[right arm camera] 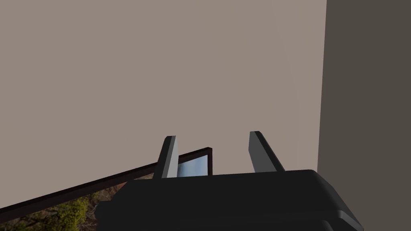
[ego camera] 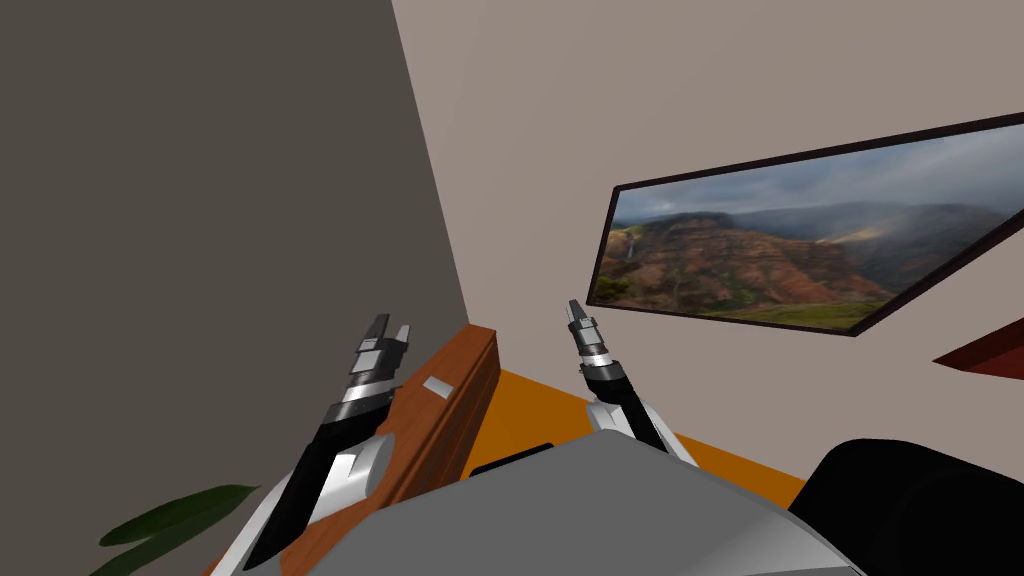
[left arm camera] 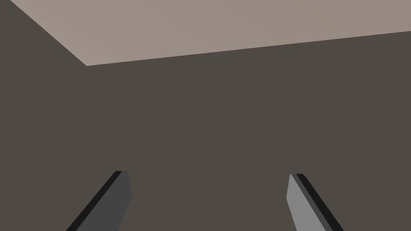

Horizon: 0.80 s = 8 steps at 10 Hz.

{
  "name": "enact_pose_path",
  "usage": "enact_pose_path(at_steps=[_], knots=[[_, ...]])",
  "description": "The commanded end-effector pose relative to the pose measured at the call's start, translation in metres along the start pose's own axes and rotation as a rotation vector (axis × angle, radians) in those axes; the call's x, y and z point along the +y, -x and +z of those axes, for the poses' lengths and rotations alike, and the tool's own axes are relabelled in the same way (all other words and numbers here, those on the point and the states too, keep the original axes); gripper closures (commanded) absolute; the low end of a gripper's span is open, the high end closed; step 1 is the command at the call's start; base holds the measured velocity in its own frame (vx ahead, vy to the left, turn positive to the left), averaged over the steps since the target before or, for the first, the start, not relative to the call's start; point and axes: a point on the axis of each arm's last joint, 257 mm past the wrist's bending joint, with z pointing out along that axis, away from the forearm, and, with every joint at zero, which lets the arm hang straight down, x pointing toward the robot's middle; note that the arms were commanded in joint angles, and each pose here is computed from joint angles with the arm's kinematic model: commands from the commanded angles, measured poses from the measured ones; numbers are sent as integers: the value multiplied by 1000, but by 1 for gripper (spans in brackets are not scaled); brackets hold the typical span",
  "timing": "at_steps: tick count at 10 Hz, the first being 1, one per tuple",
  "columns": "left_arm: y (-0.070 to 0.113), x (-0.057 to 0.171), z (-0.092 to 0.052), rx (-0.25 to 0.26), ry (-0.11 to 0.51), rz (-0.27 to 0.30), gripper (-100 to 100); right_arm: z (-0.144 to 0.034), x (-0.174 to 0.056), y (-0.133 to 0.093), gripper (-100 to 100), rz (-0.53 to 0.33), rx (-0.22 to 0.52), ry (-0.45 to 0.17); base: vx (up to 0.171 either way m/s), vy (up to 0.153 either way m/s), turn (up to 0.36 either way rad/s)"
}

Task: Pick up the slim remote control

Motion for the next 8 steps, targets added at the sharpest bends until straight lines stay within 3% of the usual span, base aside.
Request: enact_pose_path(at_steps=[1,8], knots=[[0,22,0,6,45,17,-100,0,0,0,0,0,0,0,-23,-15,-6],[23,112,7,32,271,136,-100,0,0,0,0,0,0,0,-16,-14,-14]])
